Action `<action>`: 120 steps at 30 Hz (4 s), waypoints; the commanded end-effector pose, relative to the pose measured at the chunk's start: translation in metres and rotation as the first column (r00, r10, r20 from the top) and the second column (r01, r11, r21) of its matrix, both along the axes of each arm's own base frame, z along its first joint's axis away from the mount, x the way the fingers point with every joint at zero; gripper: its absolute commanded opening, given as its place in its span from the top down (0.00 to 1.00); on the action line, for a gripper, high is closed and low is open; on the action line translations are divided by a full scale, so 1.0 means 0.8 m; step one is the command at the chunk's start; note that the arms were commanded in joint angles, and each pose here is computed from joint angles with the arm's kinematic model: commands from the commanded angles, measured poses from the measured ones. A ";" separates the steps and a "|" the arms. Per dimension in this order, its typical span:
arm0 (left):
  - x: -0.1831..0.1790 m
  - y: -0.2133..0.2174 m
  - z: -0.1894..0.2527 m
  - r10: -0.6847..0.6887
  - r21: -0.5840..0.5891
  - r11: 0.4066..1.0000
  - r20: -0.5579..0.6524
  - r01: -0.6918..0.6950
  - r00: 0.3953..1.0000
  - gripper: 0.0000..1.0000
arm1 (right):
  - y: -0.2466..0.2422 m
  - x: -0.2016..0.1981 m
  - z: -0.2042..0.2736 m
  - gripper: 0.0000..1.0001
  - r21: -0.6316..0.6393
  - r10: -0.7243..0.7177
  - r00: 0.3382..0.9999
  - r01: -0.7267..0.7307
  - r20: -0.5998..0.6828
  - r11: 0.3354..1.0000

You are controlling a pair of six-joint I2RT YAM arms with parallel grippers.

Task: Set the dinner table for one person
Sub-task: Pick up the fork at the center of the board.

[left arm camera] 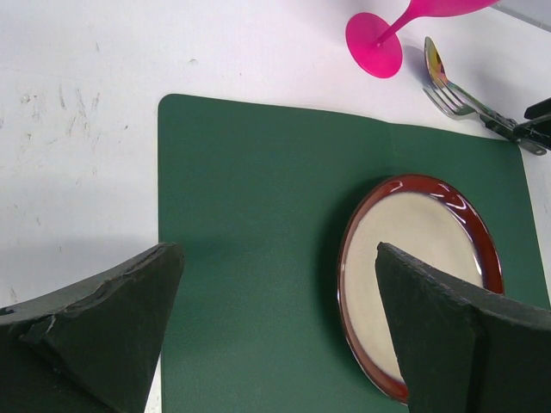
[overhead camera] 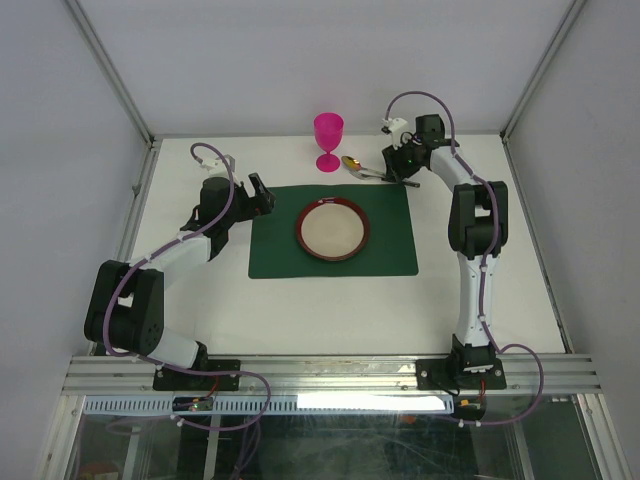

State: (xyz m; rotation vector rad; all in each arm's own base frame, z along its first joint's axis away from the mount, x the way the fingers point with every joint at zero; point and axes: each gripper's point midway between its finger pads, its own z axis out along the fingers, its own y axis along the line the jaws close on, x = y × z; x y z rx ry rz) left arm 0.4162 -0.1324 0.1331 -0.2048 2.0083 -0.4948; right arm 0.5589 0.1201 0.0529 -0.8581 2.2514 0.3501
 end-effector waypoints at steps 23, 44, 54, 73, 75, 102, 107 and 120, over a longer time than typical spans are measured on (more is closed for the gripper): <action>0.022 0.005 0.028 0.028 -0.016 1.000 0.075 -0.027 0.997 0.01 | 0.007 0.027 -0.006 0.56 0.025 0.022 0.997 -0.024 0.067 0.999; 0.017 0.001 0.033 0.019 -0.047 0.999 0.075 -0.016 0.997 0.01 | -0.001 0.011 0.003 0.77 -0.001 0.004 0.998 -0.004 0.069 1.000; 0.013 0.000 0.042 0.017 -0.059 0.998 0.087 -0.011 0.996 0.01 | 0.004 0.001 0.016 0.80 -0.004 0.011 0.997 -0.011 0.077 1.000; 0.005 -0.001 0.063 0.011 -0.082 0.997 0.119 -0.001 0.993 0.01 | 0.022 -0.016 0.022 0.85 -0.006 0.037 0.997 -0.037 0.073 0.999; 0.003 -0.001 0.063 0.010 -0.085 0.996 0.118 0.000 0.993 0.01 | 0.024 -0.018 0.023 0.85 -0.006 0.039 0.997 -0.039 0.073 0.999; -0.001 -0.001 0.062 0.015 -0.099 0.995 0.117 -0.004 0.993 0.01 | 0.016 -0.026 0.087 0.92 0.009 -0.028 0.987 0.027 0.161 1.000; -0.001 0.001 0.065 0.020 -0.096 0.995 0.126 -0.008 0.992 0.01 | 0.013 -0.027 0.109 0.93 0.033 -0.092 0.981 0.088 0.170 0.996; -0.003 0.004 0.078 0.030 -0.094 0.995 0.148 -0.016 0.989 0.01 | 0.022 -0.054 0.144 1.00 0.131 -0.207 0.972 0.192 0.113 0.973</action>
